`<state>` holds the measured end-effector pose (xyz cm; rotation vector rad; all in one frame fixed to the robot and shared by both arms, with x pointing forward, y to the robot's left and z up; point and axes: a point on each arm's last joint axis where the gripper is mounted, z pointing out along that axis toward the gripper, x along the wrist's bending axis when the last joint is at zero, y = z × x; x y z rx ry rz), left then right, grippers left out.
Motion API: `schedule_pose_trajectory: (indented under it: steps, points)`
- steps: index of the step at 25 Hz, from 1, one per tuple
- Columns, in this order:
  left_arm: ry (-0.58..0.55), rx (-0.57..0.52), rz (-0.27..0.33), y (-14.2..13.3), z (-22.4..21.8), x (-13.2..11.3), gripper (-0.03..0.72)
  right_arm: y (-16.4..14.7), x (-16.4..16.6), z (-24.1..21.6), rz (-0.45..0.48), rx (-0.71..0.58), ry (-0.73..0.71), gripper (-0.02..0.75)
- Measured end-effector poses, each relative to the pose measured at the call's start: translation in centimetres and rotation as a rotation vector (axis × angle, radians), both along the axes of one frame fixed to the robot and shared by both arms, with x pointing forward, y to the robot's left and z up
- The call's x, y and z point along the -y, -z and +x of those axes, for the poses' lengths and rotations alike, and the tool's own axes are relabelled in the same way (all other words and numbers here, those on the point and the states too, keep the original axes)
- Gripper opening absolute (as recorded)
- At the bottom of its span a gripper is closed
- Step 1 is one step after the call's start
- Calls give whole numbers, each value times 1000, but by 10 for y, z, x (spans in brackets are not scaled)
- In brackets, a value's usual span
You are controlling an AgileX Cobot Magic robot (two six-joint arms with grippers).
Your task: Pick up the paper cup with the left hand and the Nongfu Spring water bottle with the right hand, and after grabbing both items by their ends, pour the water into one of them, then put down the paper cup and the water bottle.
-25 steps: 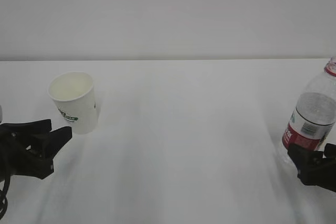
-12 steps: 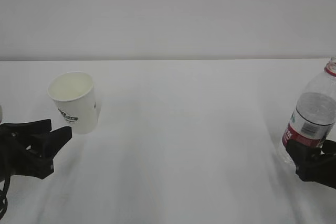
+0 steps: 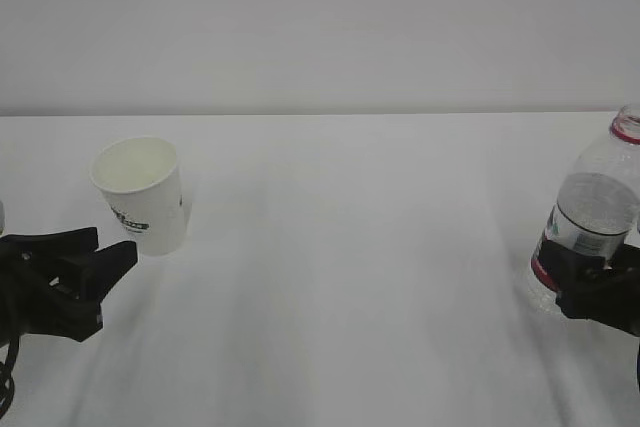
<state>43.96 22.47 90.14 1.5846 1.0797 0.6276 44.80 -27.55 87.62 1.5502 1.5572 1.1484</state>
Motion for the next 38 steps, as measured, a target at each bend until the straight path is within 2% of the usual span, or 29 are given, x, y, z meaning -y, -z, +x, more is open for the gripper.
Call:
schedule_pose_trajectory:
  steps: [5, 11, 19, 38]
  points:
    - [0, 0, 0, 0, 0, 0, 390, -3, 0, 9, 3, 31, 4, 627]
    - [0, 0, 0, 0, 0, 0, 390, -5, -1, 15, 3, 47, 7, 674]
    - [0, 0, 0, 0, 0, 0, 390, 9, -1, 20, -2, -1, 7, 675]
    - [0, 0, 0, 0, 0, 0, 390, 4, -2, 34, 1, 48, 6, 663]
